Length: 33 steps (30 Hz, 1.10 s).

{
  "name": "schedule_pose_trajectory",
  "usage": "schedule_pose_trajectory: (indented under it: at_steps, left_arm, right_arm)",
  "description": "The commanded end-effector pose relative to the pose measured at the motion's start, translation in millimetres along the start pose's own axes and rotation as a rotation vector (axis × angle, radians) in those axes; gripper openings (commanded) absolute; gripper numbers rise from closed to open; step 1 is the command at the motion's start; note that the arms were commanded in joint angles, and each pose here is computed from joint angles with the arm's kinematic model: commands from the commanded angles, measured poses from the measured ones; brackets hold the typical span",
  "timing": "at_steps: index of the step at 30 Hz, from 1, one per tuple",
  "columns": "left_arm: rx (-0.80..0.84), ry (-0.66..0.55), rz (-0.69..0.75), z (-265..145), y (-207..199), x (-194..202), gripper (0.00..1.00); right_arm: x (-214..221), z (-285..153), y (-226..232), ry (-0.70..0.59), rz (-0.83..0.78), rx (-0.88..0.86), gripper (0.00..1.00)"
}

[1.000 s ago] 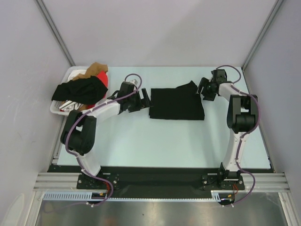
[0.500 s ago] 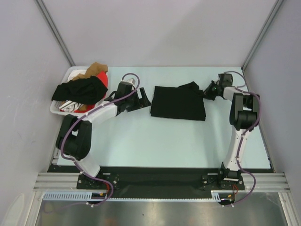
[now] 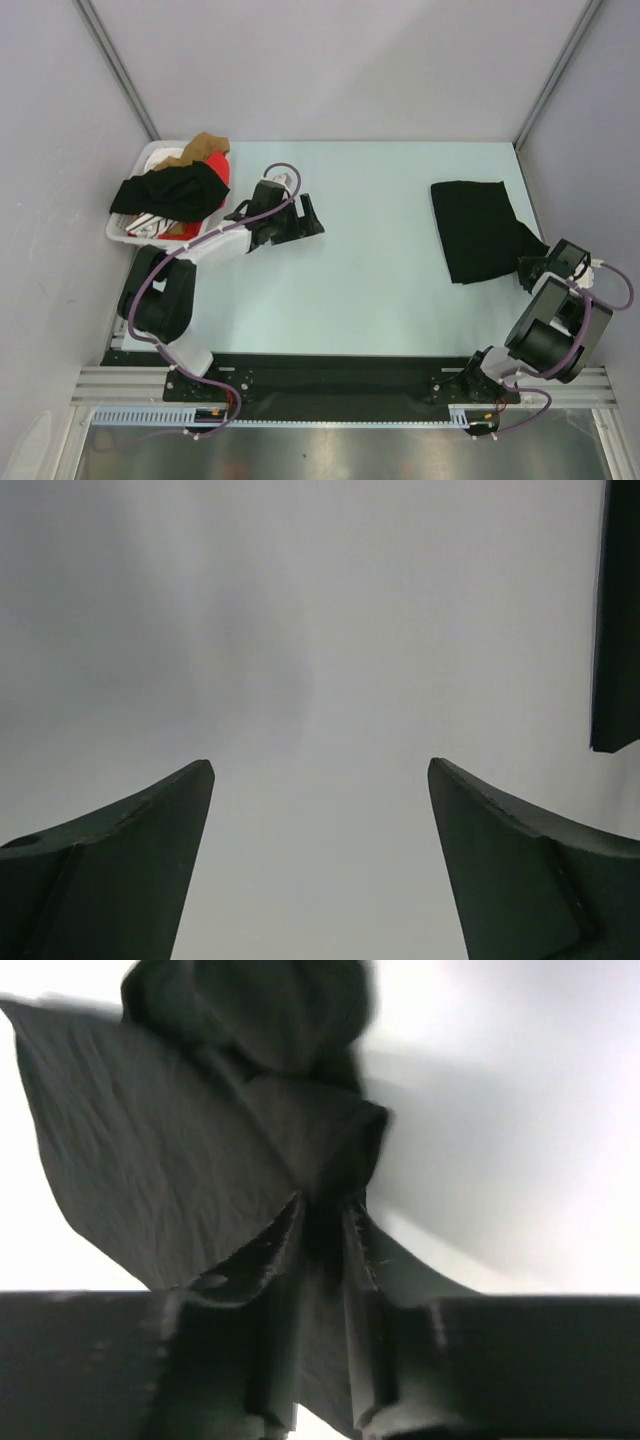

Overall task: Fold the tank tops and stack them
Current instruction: Neatly place the folded tank top to the corner

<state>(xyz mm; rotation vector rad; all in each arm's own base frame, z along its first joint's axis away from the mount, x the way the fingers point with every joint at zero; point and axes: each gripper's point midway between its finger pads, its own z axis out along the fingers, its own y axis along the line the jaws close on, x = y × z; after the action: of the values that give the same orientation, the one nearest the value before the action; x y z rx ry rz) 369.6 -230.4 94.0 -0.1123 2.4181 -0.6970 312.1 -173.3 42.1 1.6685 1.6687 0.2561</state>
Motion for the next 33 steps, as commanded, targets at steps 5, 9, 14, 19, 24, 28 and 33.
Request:
schedule_pose_trajectory:
  at_steps: [5,9,14,19,24,28,33]
  left_arm:
    - [0.015,-0.071,0.027,-24,-12,-12,0.94]
    - [-0.023,-0.119,0.015,-38,-8,-20,0.95]
    - [-0.145,-0.189,0.011,-63,4,-42,0.96]
    - [-0.254,-0.279,-0.001,-96,21,-73,0.98]
    - [-0.413,-0.352,-0.075,-132,68,-115,0.98]
    - [-0.586,-0.423,-0.125,-173,103,-147,1.0]
    - [-0.665,-0.486,-0.248,-211,148,-177,1.0]
  right_arm:
    - [-23,2,-21,-0.019,0.062,0.097,0.74]
    - [-54,-37,-15,-0.193,0.029,0.1,0.86]
    - [-75,-98,8,-0.367,-0.109,0.166,1.0]
    - [-68,-143,55,-0.383,-0.191,-0.018,0.97]
    - [1,-155,108,-0.228,-0.404,-0.231,0.91]
    - [54,-154,127,-0.11,-0.549,-0.305,0.91]
    - [122,-150,135,0.027,-0.689,-0.369,0.91]
